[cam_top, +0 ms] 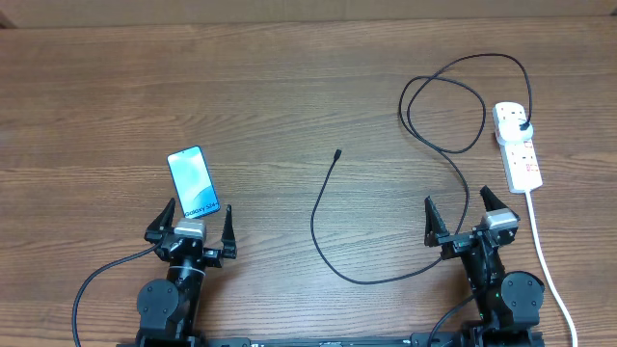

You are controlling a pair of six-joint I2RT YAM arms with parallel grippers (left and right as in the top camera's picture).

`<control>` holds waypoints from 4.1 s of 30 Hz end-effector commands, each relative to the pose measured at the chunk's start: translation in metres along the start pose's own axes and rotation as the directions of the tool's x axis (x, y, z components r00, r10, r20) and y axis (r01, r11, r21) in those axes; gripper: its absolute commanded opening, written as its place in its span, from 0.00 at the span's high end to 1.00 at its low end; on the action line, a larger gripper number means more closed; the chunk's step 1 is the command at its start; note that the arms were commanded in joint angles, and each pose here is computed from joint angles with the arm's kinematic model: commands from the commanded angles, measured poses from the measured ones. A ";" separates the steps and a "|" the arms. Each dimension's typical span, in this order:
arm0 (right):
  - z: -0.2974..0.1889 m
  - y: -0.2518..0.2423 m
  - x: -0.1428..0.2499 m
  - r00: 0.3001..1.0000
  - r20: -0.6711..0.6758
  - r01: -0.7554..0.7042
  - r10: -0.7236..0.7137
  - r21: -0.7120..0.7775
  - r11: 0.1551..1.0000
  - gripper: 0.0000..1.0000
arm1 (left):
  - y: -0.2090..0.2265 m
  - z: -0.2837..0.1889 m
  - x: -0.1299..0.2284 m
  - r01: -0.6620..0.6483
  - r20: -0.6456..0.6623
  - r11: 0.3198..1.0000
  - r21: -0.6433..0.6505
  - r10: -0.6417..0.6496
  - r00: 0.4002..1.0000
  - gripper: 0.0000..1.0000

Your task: Plug charger to phone and switch on socket

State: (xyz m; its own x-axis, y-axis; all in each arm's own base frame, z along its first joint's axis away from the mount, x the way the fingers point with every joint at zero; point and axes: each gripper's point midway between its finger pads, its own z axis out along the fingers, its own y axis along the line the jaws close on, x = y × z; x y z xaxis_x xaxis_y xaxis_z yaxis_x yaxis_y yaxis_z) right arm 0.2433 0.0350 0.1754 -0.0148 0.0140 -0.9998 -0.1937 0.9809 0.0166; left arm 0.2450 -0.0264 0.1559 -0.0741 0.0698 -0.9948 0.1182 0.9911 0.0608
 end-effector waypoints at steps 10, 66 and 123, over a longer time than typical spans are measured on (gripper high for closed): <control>0.000 0.002 0.002 1.000 0.002 -0.001 0.001 -0.011 1.000 0.00 | -0.002 0.000 0.000 -0.021 0.005 1.000 0.005 0.021 1.000 0.00; 0.000 0.002 0.002 1.000 0.002 -0.001 0.001 -0.011 1.000 0.00 | -0.008 -0.006 -0.076 -0.006 -0.007 0.998 0.070 0.007 1.000 0.00; 0.000 0.002 0.002 1.000 0.002 -0.001 0.001 -0.011 1.000 0.00 | 0.019 0.097 -0.022 0.161 -0.794 0.868 -0.470 -0.495 0.351 0.00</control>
State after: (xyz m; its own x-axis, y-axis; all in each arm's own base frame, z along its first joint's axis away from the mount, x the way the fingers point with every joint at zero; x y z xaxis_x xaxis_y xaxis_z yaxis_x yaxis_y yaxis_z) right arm 0.2432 0.0351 0.1755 -0.0143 0.0136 -0.9998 -0.1944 0.9808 0.0161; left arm 0.3374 -0.0472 0.1865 -0.9207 -0.2163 -0.3248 -0.1632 0.9695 -0.1828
